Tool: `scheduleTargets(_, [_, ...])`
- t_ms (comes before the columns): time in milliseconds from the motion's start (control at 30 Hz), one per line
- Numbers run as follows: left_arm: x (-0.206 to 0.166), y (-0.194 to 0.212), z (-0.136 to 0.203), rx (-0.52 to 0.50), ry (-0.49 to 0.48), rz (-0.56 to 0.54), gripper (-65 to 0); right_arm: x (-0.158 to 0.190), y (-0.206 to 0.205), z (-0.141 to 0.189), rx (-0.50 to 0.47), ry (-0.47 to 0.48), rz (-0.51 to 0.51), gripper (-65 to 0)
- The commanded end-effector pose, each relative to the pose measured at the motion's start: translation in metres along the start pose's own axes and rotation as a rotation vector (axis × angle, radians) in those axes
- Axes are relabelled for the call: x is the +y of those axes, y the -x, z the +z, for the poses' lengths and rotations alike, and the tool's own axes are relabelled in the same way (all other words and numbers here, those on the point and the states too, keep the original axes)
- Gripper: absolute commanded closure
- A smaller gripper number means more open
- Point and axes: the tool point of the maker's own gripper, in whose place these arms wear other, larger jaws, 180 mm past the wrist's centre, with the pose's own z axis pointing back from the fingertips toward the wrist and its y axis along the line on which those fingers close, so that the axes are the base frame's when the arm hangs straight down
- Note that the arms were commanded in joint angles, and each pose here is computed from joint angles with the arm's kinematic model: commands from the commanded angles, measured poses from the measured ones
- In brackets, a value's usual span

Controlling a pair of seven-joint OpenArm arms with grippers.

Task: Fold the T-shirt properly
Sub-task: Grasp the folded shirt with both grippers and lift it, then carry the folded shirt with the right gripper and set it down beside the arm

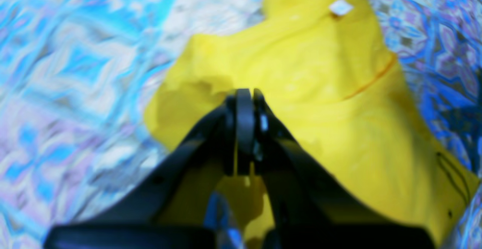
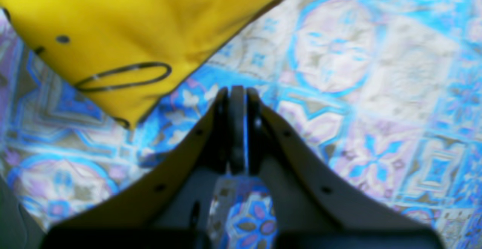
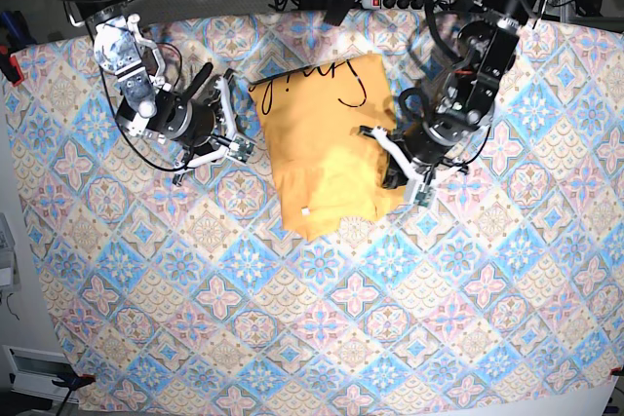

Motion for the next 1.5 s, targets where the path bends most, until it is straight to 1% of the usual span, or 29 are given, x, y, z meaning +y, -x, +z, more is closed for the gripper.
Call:
scheduleTargets(0, [0.009, -0.019, 0.010, -0.069, -0.021, 0.002, 0.0, 0.002, -0.014, 0.005, -0.052, -0.001, 0.007, -1.0])
scheduleTargets(67, [0.023, -0.014, 0.028, -0.082, -0.064, 0.036, 0.0, 0.013, -0.027, 0.006, -0.088, -0.013, 0.000, -1.0])
scheduleTargets(133, [0.035, -0.002, 0.043, -0.074, -0.106, 0.066, 0.0, 0.025, -0.040, 0.005, -0.125, -0.026, -0.019, -1.0])
scheduleTargets(233, [0.046, 0.018, 0.050, -0.037, -0.140, 0.089, 0.0, 0.039, -0.063, 0.001, -0.181, -0.052, -0.034, -1.1])
scheduleTargets(300, [0.049, 0.035, 0.048, 0.005, -0.150, 0.106, 0.0, 0.054, -0.074, -0.003, -0.201, -0.090, -0.014, -1.1])
scheduleTargets(500, [0.046, 0.059, 0.060, 0.049, -0.155, 0.127, 0.0, 0.094, -0.120, -0.008, -0.289, -0.189, 0.063, -1.1])
scheduleTargets(567, [0.055, 0.070, 0.069, 0.069, -0.185, 0.148, 0.0, 0.100, -0.133, -0.010, -0.314, -0.204, 0.077, -1.1])
scheduleTargets(700, [0.082, 0.082, 0.088, 0.082, -0.267, 0.177, 0.0, 0.100, -0.163, -0.014, -0.367, -0.210, 0.083, -1.1])
scheduleTargets(800, [0.103, 0.087, 0.102, 0.081, -0.330, 0.196, 0.0, 0.111, -0.169, -0.029, -0.357, -0.256, 0.087, -1.1])
scheduleTargets(933, [0.119, 0.093, 0.117, 0.086, -0.383, 0.213, 0.0, 0.125, -0.191, -0.048, -0.356, -0.313, 0.110, -1.1])
scheduleTargets(1033, [0.124, 0.095, 0.121, 0.080, -0.406, 0.235, 0.0, 0.133, -0.202, -0.064, -0.362, -0.356, 0.079, -1.1])
scheduleTargets(1133, [0.128, 0.101, 0.128, 0.085, -0.429, 0.254, 0.0, 0.139, -0.199, -0.083, -0.354, -0.397, 0.038, -1.1])
scheduleTargets(1200, [0.126, 0.101, 0.128, 0.083, -0.427, 0.259, 0.0, 0.147, -0.198, -0.093, -0.347, -0.430, 0.003, -1.1])
scheduleTargets(1333, [0.118, 0.087, 0.127, 0.045, -0.412, 0.255, 0.0, 0.154, -0.177, -0.115, -0.296, -0.474, -0.061, -1.0])
scheduleTargets(1467, [0.114, 0.076, 0.127, 0.021, -0.400, 0.242, 0.0, 0.155, -0.161, -0.126, -0.275, -0.490, -0.102, -0.8])
